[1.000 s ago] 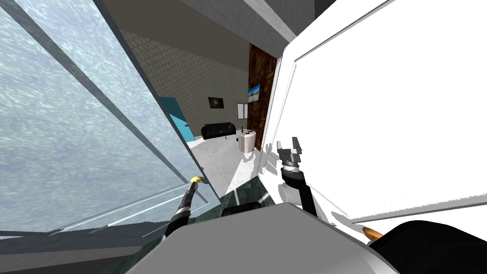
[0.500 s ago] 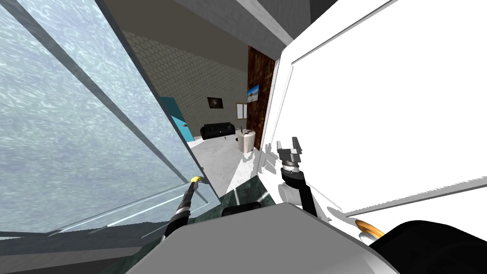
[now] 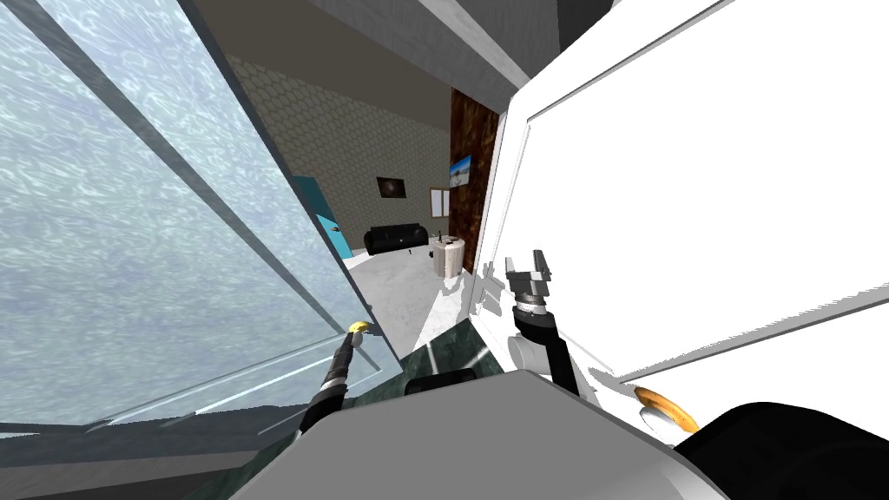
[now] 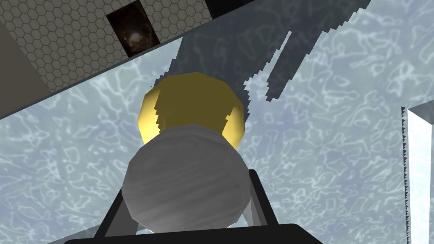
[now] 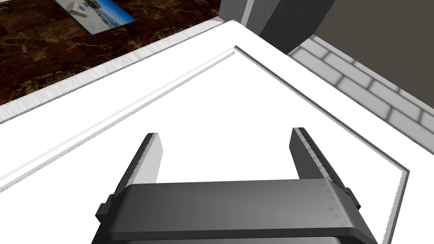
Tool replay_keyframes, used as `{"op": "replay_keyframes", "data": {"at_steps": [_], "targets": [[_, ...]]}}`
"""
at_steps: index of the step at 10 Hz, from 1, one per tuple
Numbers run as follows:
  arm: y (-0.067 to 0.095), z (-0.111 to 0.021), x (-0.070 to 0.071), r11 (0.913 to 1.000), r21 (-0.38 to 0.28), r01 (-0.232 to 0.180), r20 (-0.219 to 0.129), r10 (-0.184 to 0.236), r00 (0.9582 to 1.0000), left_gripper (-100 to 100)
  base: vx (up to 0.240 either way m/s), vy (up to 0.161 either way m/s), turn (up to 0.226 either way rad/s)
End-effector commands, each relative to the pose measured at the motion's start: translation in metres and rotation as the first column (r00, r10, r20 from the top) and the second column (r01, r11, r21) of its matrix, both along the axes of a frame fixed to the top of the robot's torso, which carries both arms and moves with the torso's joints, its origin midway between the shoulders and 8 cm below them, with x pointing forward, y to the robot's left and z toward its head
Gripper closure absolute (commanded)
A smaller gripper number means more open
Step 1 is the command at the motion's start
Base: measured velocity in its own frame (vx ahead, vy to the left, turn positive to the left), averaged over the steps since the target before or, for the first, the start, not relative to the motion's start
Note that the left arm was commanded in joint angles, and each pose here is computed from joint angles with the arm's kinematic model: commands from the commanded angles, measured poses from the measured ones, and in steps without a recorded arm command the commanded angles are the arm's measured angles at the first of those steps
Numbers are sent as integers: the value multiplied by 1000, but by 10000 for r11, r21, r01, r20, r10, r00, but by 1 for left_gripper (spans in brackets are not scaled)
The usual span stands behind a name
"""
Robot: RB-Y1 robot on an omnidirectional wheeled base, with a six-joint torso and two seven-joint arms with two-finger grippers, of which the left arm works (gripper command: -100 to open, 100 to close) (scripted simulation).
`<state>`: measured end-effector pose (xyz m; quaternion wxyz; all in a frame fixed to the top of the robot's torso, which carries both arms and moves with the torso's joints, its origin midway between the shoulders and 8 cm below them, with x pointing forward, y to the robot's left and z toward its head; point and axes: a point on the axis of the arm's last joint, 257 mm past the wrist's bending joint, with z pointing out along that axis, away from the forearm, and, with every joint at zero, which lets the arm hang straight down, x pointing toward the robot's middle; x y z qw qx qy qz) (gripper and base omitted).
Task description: Pull the door open
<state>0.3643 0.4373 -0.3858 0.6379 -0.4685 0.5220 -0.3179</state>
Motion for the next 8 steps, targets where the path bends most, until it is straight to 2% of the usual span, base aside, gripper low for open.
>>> {"op": "replay_keyframes", "data": {"at_steps": [1, 2, 3, 4, 5, 6, 7, 8], "targets": [[-7, -2, 2, 9992, -378, 89, 87, -86, 9999, 100, -29, 4, -11], [-6, -2, 2, 9968, -789, 85, 203, -69, 9998, 100, -31, 9, -33], [-6, -2, 2, 9966, -820, 86, 211, -69, 9998, 100, -23, 13, -30], [-6, -2, 2, 9922, -1241, 87, 330, -47, 9994, 100, -28, 12, -38], [-6, -2, 2, 9920, -1260, 88, 335, -46, 9994, 100, -25, 9, -15], [-6, -2, 2, 9858, -1676, 94, 452, -19, 9990, 100, -28, 7, -28], [-6, -2, 2, 9854, -1700, 96, 458, -18, 9989, 100, -25, 6, -29], [-5, -2, 2, 9771, -2126, 108, 578, 15, 9983, 100, -36, 9, -28]]}}
